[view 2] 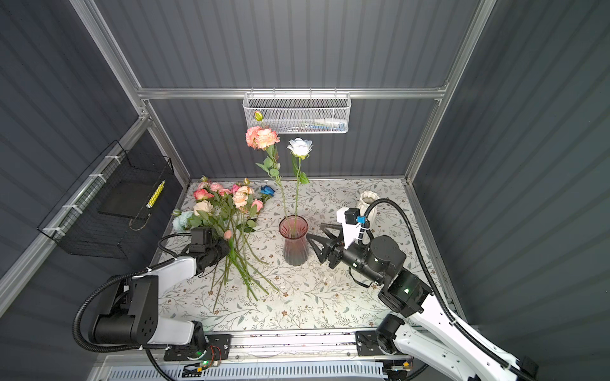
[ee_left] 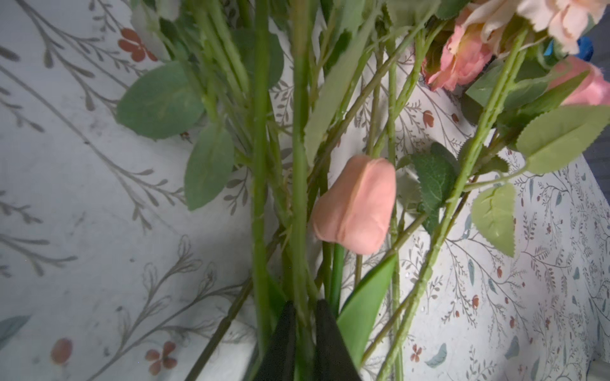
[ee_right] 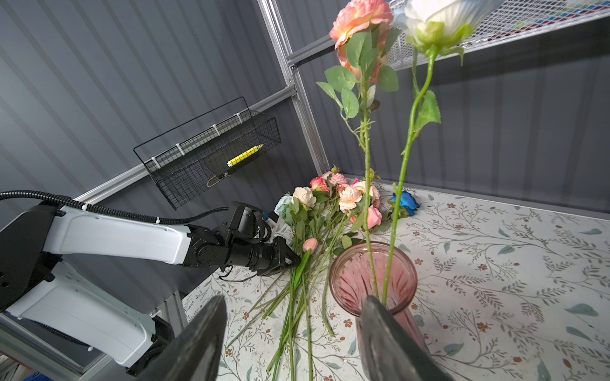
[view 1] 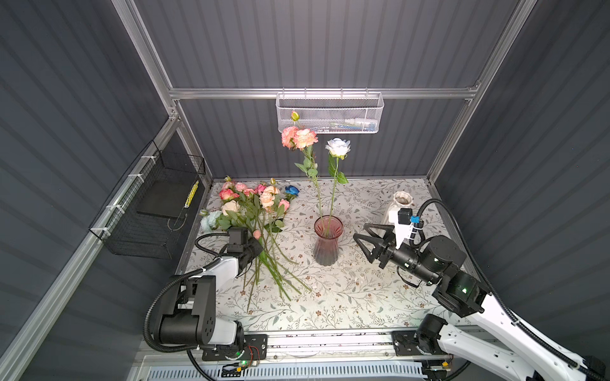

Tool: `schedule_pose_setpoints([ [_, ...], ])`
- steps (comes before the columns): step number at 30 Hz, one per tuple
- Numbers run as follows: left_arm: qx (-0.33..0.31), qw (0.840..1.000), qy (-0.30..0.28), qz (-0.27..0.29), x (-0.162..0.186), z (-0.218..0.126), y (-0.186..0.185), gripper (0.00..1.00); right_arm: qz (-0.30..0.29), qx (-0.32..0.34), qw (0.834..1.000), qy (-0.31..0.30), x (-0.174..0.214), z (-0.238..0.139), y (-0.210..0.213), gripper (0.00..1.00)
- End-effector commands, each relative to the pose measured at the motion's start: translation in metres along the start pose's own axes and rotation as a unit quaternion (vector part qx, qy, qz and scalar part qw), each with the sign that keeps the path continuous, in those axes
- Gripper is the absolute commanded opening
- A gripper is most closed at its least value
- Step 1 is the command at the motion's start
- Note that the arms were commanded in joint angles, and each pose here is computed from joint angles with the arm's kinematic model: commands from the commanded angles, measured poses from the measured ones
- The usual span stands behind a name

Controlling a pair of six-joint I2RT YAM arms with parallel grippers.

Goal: Arrange the flowers into the vase
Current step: 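Lift a white rose out of the bouquet with left while right approaches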

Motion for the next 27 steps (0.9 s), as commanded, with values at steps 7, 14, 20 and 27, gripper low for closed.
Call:
schedule_pose_setpoints([
  [7,0.070,0.995,-0.067,0.009,-0.039,-0.054,-0.037,0.01,-0.006,0.002,1.000,-0.010,-0.006,-0.005,0.002,0.67],
  [14,0.196,0.972,-0.123,0.038,-0.063,-0.151,-0.085,0.00,-0.003,-0.009,1.000,-0.018,-0.011,-0.013,0.007,0.67],
  [20,0.391,0.905,-0.122,0.113,-0.064,-0.244,-0.138,0.00,0.008,-0.106,0.994,0.020,-0.017,-0.006,0.034,0.67],
  [27,0.550,0.803,-0.131,0.186,-0.052,-0.331,-0.167,0.00,-0.021,-0.200,0.972,0.125,-0.004,0.040,0.089,0.67],
])
Point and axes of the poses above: each gripper's point midway between its finger pads, its own z axis out along the fingers, its own y axis along the line the jaws close on, x = y × z, the point moved 6 cm from there along -z, back along the fingers, and after that the axes turned 1 degree about z, right-handed, at the moved point
